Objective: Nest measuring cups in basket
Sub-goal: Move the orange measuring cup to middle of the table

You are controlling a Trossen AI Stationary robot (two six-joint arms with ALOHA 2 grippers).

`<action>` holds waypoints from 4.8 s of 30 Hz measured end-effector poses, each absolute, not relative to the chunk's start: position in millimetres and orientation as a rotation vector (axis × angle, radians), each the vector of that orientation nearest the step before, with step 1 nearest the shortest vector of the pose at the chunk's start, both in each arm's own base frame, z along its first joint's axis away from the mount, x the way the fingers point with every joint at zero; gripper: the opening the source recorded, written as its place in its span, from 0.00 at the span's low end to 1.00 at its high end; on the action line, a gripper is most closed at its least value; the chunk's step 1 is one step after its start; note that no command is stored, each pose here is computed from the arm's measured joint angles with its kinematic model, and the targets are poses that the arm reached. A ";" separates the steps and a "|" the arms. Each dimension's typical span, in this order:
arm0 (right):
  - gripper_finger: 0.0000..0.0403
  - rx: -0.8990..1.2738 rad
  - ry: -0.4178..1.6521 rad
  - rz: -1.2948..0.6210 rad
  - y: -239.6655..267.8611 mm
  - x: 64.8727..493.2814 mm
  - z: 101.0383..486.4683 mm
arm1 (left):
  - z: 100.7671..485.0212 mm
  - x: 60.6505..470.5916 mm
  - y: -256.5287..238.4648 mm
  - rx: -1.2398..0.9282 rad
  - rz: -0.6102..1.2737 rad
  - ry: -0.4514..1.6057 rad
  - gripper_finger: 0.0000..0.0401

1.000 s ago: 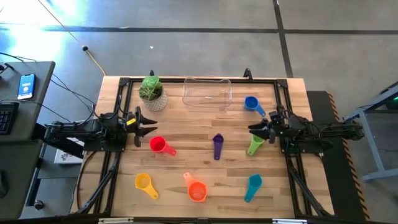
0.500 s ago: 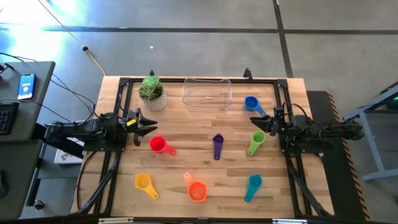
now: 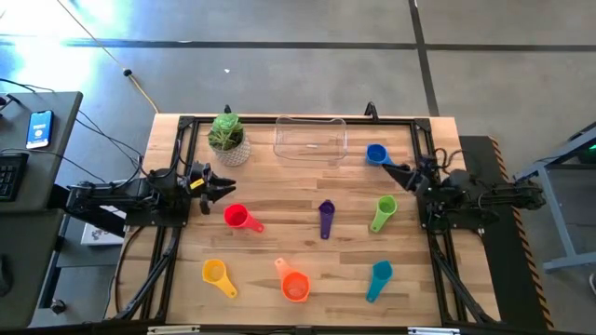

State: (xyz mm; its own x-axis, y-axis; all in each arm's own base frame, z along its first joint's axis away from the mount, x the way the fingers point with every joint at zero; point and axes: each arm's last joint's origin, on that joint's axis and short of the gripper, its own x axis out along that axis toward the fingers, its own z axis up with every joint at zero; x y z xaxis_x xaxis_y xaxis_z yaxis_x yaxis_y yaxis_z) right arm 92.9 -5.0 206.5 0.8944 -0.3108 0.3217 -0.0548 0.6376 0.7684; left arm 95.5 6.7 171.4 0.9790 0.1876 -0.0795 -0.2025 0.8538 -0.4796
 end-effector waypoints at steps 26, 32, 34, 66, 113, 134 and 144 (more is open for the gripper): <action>0.64 0.710 -0.050 -0.134 3.5 153.4 347.6 | 235.6 85.2 7.7 -0.445 0.156 -0.372 0.29; 0.64 0.840 0.172 -0.116 16.7 203.6 347.6 | 255.5 86.6 7.7 -0.367 0.185 -0.284 0.29; 0.64 0.892 0.243 -0.122 24.8 217.7 345.5 | 259.0 88.5 7.8 -0.343 0.198 -0.222 0.29; 0.64 1.199 0.814 -0.367 155.7 336.8 260.6 | 251.5 106.8 10.6 -0.334 0.329 0.012 0.29; 0.64 1.346 1.012 -0.482 203.6 375.3 160.1 | 244.2 106.1 10.4 -0.341 0.336 0.084 0.29; 0.10 1.296 1.060 -0.544 200.4 376.4 163.0 | 242.1 105.8 10.4 -0.337 0.339 0.106 0.29; 0.02 1.199 1.104 -0.496 196.2 381.8 175.8 | 241.6 105.7 10.4 -0.336 0.341 0.112 0.29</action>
State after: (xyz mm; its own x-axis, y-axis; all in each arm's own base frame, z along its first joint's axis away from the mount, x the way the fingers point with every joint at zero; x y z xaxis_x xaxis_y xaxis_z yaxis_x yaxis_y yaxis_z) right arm 381.8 196.2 175.8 0.4288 0.2277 -0.8742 0.8049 0.3430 0.4842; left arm 105.7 10.4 241.6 0.9371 0.3086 -0.1634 -0.3454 0.8878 -0.3041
